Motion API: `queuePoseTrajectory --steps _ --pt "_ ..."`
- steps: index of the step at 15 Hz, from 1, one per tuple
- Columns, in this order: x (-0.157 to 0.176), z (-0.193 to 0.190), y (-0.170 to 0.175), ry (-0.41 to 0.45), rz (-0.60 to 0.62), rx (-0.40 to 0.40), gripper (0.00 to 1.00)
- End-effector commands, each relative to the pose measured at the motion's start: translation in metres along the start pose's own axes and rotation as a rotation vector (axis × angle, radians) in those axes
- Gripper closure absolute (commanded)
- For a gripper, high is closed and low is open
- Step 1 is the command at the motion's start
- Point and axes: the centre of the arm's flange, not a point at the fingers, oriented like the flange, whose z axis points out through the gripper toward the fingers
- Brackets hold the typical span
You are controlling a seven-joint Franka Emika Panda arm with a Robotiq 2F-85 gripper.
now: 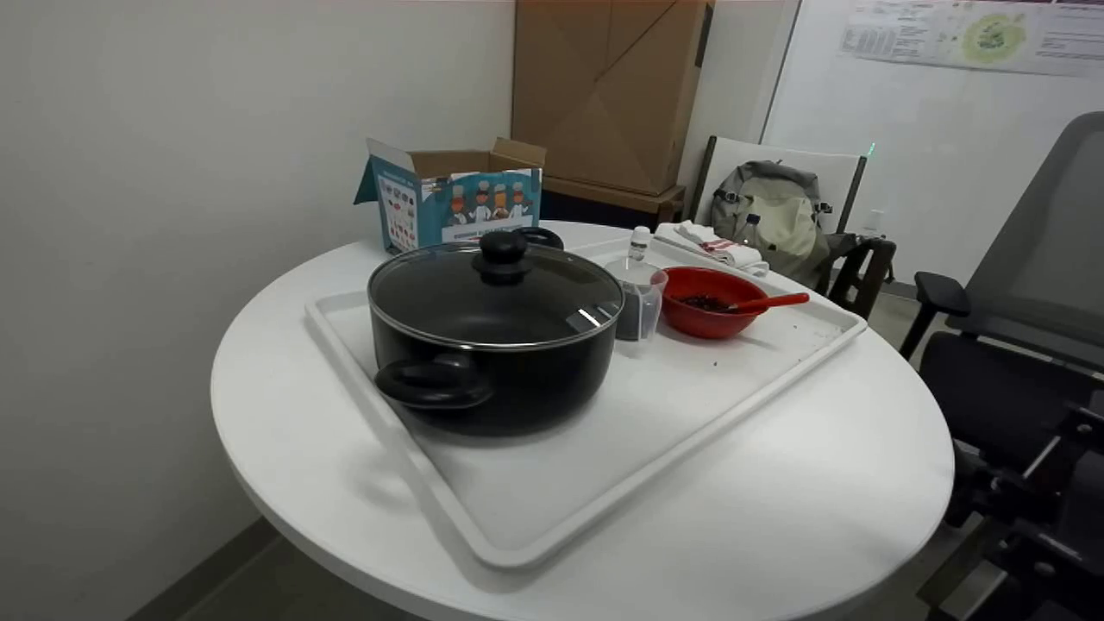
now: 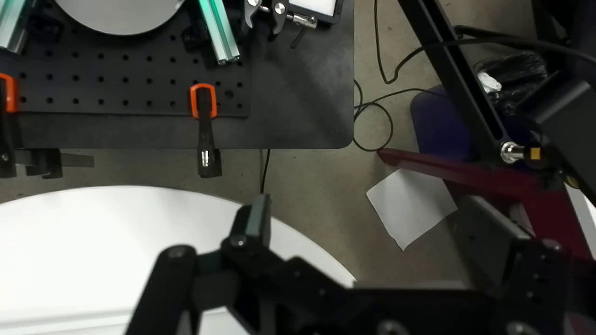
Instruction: Use the spoon to scoop some things from the bowl and put in the jug
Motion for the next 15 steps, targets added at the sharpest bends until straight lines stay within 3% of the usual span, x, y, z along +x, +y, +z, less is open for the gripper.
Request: queuePoseTrajectory --steps 1,3,8,15 --pt "0.0 0.0 0.0 0.0 0.0 0.0 0.0" --pt "0.0 0.0 0.0 0.0 0.0 0.0 0.0" --pt "0.019 -0.049 0.026 0.137 0.059 -0.014 0.0" --pt "0.045 -0.133 0.098 0.283 0.189 -0.051 0.0"
